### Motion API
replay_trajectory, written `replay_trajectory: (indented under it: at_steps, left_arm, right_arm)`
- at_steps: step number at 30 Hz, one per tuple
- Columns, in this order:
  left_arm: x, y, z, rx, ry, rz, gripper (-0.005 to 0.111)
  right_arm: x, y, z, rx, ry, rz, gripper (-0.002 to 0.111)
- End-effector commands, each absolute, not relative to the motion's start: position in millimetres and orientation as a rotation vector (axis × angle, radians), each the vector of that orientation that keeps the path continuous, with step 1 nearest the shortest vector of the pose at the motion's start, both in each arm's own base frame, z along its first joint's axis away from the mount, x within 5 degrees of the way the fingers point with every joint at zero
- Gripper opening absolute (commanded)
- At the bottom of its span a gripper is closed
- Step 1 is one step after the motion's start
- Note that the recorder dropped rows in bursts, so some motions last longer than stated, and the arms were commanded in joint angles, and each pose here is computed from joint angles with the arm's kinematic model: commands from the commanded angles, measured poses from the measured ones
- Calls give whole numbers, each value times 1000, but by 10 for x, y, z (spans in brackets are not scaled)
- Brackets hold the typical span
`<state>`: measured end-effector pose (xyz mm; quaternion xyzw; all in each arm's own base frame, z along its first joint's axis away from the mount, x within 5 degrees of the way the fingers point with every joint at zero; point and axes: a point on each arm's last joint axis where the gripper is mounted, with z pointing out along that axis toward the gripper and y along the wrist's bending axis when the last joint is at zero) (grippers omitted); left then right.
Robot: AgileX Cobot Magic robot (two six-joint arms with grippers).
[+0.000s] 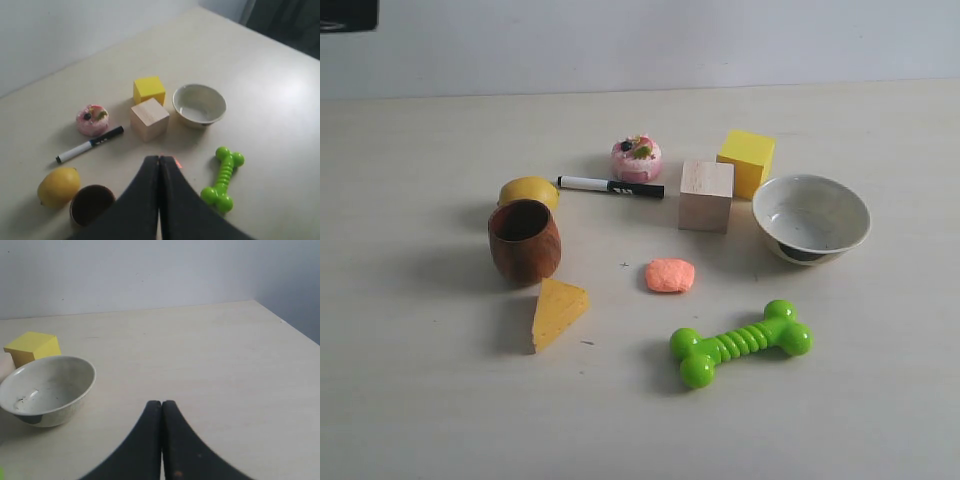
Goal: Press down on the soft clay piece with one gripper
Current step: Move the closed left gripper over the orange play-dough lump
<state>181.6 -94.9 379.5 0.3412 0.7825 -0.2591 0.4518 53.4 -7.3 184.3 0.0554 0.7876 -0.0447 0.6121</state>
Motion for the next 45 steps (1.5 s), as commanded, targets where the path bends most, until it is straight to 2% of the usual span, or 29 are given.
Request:
replay_trajectory:
  at_steps: [1, 10, 21, 30, 45]
  left_arm:
    - [1978, -1178, 3698, 940, 2026, -591, 0]
    - [2238, -1790, 3403, 1171, 2182, -413, 0]
    - [2542, -2470, 3205, 1390, 2235, -364, 0]
    - [2753, -2699, 3043, 1433, 2305, -335, 0]
    - [2965, -2810, 2589, 1406, 2437, -235, 0]
  right_arm:
    - [533, -73, 1835, 124, 1809, -104, 0]
    - [533, -72, 1835, 125, 1809, -102, 0]
    - [533, -73, 1835, 124, 1809, -104, 0]
    - [533, -73, 1835, 124, 1809, -104, 0]
    - [536, -73, 1845, 124, 1798, -104, 0]
